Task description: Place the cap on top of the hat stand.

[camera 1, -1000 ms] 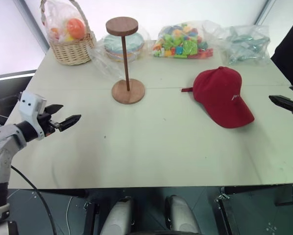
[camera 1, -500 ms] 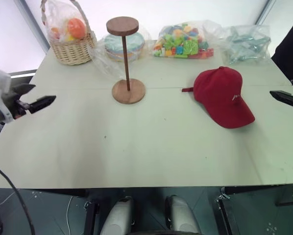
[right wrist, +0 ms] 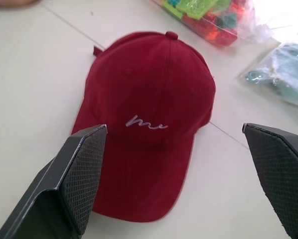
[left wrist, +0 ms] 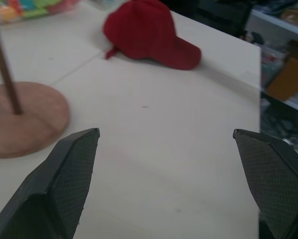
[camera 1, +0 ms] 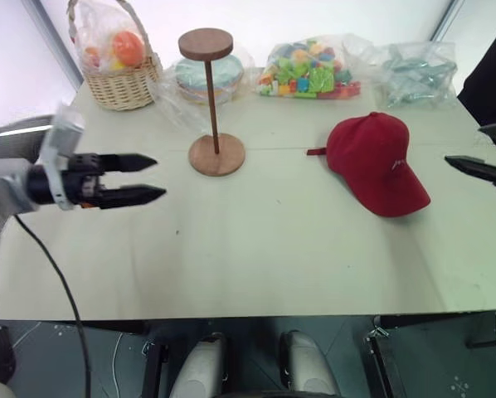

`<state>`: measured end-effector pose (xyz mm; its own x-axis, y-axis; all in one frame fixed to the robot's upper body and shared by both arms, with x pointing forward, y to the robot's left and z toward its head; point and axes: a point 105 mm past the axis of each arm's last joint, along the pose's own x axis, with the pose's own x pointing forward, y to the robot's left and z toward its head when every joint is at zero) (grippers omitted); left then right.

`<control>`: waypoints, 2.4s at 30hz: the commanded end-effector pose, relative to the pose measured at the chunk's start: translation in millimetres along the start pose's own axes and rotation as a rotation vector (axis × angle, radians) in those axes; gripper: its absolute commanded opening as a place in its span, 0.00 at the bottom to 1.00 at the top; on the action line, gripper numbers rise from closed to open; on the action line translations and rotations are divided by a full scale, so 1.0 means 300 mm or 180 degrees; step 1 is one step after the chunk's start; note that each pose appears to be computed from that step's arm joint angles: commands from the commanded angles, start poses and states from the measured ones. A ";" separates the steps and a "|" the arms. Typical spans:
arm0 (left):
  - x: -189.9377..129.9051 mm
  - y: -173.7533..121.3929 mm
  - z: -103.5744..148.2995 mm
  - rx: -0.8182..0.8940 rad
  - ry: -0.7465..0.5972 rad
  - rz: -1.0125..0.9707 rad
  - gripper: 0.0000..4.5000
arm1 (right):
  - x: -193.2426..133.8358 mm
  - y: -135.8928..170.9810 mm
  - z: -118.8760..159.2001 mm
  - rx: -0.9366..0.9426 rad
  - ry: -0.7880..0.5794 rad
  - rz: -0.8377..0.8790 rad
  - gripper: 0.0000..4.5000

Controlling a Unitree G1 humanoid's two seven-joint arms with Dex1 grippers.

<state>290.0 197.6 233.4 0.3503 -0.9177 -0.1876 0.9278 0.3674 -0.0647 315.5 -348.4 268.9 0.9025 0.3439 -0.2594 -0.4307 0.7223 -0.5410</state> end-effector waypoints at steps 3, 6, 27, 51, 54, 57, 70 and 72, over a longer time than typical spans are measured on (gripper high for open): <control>0.019 0.024 0.007 0.0168 -0.0016 0.0033 1.00 | -0.006 0.017 -0.011 -0.1785 0.0264 -0.0118 0.99; 0.042 0.026 -0.001 0.0175 -0.0039 -0.0033 1.00 | -0.033 0.063 -0.137 -0.2873 0.0622 0.0210 0.99; 0.091 0.017 -0.032 0.0149 -0.0145 0.0037 1.00 | 0.092 0.180 -0.376 -0.5387 -0.0259 0.0025 0.99; 0.056 -0.011 -0.039 0.0053 -0.0201 0.0346 1.00 | 0.340 0.334 -0.289 -0.5385 -0.1026 -0.0210 0.99; 0.057 -0.013 -0.041 0.0056 -0.0198 0.0356 1.00 | 0.356 0.338 -0.273 -0.5351 -0.1051 -0.0263 0.99; 0.054 -0.010 -0.042 0.0062 -0.0198 0.0387 1.00 | 0.364 0.356 -0.273 -0.5331 -0.1110 -0.0209 0.80; 0.044 -0.005 -0.043 0.0064 -0.0202 0.0434 1.00 | 0.405 0.404 -0.255 -0.5173 -0.1218 -0.0163 0.00; 0.042 -0.005 -0.046 0.0059 -0.0198 0.0448 1.00 | 0.412 0.406 -0.249 -0.5108 -0.1204 -0.0205 0.00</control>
<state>294.4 185.2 204.8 0.4759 -0.8656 -0.1557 0.8684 0.4905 -0.0725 369.6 -289.4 118.5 0.8016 0.5742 -0.1665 0.2407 -0.5649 -0.7893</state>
